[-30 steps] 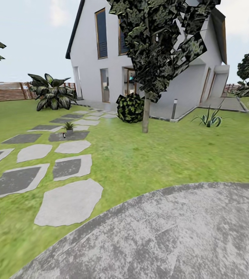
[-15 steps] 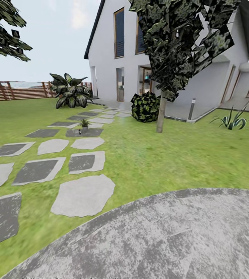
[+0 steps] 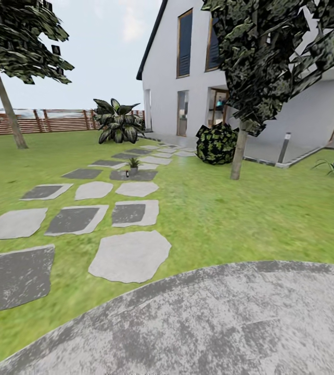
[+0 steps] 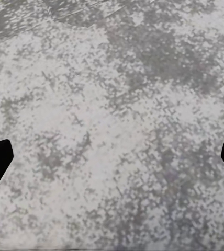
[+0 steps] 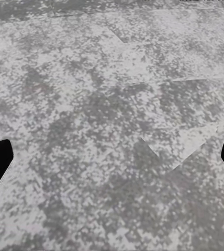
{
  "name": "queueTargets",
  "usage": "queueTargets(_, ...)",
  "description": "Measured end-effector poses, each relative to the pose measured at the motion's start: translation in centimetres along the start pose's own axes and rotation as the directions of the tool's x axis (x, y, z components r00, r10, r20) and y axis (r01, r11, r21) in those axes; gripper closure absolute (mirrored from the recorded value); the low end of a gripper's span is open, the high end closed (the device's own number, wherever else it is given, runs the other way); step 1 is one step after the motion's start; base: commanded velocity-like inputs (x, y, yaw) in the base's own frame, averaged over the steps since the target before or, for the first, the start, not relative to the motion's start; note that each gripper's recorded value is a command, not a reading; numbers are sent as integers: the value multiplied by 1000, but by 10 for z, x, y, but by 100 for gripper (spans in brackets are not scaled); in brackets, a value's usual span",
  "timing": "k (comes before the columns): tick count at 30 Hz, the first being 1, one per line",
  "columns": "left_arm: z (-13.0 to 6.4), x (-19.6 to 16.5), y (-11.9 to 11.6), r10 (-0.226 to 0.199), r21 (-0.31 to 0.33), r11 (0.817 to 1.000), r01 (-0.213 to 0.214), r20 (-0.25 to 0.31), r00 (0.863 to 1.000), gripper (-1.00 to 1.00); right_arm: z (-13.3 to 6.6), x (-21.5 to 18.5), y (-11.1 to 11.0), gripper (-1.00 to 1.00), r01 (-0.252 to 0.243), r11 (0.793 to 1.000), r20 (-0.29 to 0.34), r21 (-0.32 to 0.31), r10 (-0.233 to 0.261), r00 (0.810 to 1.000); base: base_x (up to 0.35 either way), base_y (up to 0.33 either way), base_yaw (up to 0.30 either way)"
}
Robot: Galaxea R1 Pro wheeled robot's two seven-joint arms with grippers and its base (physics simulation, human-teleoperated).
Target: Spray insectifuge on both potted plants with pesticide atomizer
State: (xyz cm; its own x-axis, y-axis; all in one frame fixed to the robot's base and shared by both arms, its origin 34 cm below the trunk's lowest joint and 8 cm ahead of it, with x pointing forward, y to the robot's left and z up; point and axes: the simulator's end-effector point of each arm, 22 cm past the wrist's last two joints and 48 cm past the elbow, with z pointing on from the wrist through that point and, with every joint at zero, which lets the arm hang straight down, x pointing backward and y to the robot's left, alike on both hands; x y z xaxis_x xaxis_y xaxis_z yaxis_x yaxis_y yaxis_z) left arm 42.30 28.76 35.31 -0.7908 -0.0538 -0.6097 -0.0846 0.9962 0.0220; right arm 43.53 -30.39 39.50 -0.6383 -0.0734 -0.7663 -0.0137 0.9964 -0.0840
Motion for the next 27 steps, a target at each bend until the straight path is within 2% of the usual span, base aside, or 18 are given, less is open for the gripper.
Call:
queueTargets(19, 27, 30, 0, 0, 0, 1000, 0, 2, 1000, -100, 19, 36, 4, -100, 0, 1000, -1, -1, 0, 1000, 0, 0, 271)
queueTargets(27, 27, 31, 0, 0, 0, 1000, 0, -1, 1000, -100, 20, 37, 4, -100, 0, 1000, -2, -2, 0, 1000, 0, 0, 261)
